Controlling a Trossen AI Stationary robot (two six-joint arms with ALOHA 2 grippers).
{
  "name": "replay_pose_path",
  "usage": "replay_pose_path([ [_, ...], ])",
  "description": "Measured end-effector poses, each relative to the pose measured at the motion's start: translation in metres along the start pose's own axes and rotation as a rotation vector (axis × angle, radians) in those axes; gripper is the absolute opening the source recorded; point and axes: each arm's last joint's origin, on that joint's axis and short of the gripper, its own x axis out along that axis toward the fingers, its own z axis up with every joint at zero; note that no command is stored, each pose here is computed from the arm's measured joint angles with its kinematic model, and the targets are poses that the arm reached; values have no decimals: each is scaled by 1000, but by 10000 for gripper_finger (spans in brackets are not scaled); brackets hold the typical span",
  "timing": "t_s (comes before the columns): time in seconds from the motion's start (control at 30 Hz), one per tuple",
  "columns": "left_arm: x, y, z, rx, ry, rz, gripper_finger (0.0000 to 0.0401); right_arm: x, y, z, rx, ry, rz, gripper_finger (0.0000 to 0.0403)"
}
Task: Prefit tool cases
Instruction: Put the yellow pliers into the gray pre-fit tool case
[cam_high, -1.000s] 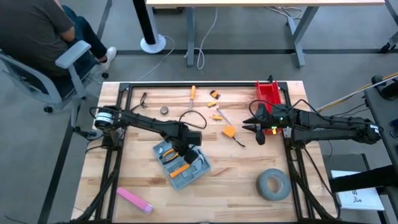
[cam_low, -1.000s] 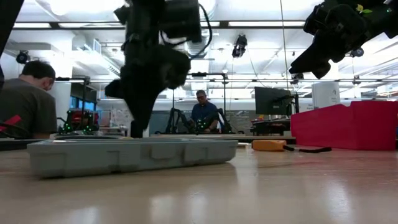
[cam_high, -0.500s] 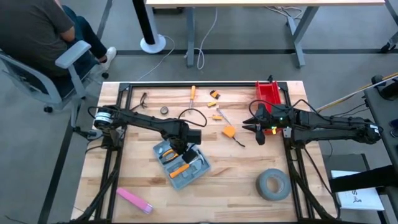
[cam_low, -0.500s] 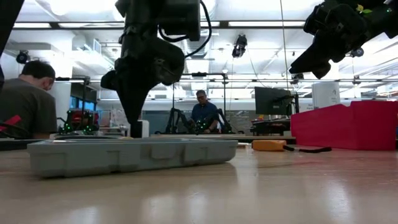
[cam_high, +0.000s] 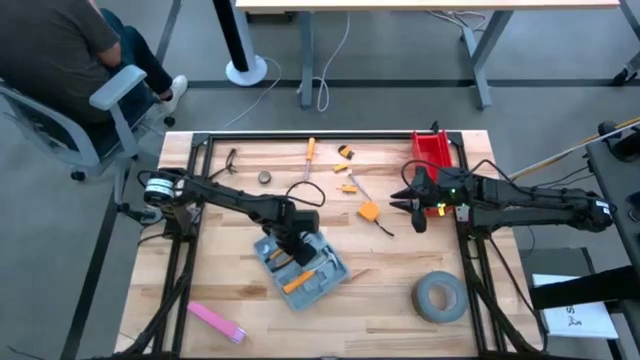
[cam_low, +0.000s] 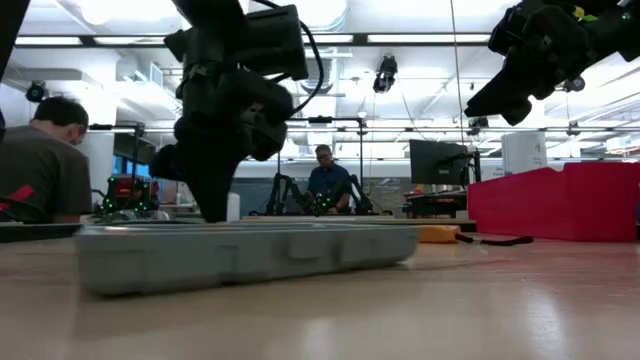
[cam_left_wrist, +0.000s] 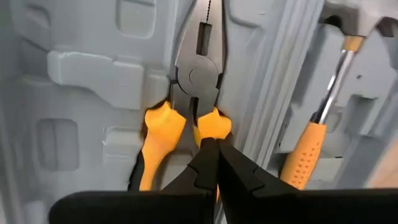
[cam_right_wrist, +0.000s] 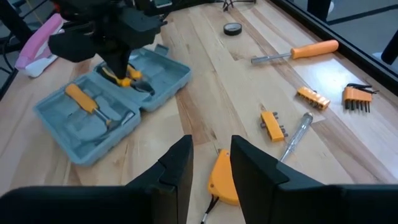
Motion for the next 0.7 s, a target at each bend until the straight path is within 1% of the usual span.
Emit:
replay_pose_path([
  [0.07, -10, -3, 0, -2, -10, 20, 0, 0, 0, 0, 0, -5, 1, 82],
  [0.2, -33, -8, 1, 2, -37, 152, 0, 0, 0, 0, 0, -4, 1, 78],
  [0.3, -52, -16, 3, 24, -49, 148, 0, 0, 0, 0, -1, -1, 0, 79],
  [0.37, -57, -19, 3, 30, -42, 151, 0, 0, 0, 0, -2, -4, 1, 83],
  [0.47, -64, -24, 5, 36, -61, 125, 0, 0, 0, 0, -5, -3, 0, 89],
  [0.57, -65, -24, 5, 37, -66, 129, 0, 0, 0, 0, -5, -3, 0, 93],
  [0.7, -57, -18, 5, 33, -74, 159, 0, 0, 0, 0, -2, -3, 0, 97],
])
